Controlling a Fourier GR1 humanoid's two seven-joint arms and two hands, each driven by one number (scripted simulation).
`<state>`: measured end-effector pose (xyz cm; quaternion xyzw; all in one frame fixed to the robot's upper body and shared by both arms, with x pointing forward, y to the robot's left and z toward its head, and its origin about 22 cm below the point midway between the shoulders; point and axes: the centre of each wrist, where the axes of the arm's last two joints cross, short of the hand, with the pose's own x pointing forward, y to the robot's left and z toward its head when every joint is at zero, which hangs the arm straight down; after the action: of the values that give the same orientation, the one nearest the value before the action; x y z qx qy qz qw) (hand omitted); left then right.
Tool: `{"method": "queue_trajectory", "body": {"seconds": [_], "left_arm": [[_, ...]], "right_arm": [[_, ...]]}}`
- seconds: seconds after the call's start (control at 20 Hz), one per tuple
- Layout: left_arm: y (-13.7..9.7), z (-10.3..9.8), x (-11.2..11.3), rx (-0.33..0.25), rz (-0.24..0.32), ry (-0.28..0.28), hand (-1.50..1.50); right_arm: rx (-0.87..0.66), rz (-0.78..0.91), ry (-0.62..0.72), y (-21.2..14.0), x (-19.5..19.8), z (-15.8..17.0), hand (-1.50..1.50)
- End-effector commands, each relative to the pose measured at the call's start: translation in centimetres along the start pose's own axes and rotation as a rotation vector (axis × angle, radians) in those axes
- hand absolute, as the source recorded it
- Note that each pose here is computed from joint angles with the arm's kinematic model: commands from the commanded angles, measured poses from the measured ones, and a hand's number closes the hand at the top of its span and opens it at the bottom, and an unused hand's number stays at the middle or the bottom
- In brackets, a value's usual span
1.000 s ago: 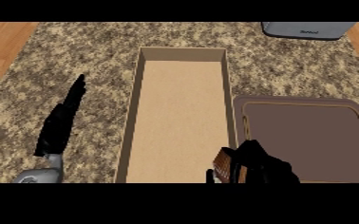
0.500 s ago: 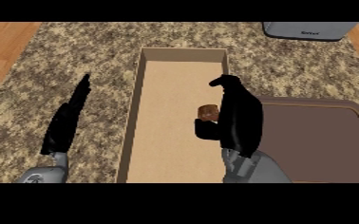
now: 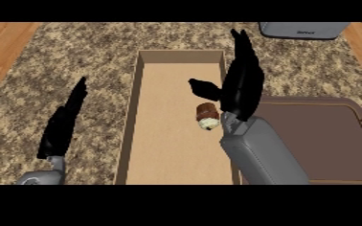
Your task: Pick the cupcake from the tray and place it in the cardboard box
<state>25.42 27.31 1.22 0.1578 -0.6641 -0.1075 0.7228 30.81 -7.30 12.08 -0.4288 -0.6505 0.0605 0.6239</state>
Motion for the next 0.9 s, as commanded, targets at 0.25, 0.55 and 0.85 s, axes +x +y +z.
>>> {"method": "queue_trajectory", "body": {"seconds": [0.25, 0.55, 0.85], "left_arm": [[0.2, 0.8, 1.0, 0.041, 0.004, 0.005, 0.00], [1.8, 2.1, -1.5, 0.062, 0.002, 0.040, 0.00], [1.0, 1.2, -1.3, 0.060, 0.000, 0.039, 0.00]], "right_arm": [[-0.248, -0.411, 0.113, -2.1, -0.9, -0.1, -1.50], [-0.390, -0.424, 0.205, -8.1, -5.0, 1.5, -1.50], [-0.410, -0.441, 0.145, -16.7, -8.3, 5.4, -1.50]]}}
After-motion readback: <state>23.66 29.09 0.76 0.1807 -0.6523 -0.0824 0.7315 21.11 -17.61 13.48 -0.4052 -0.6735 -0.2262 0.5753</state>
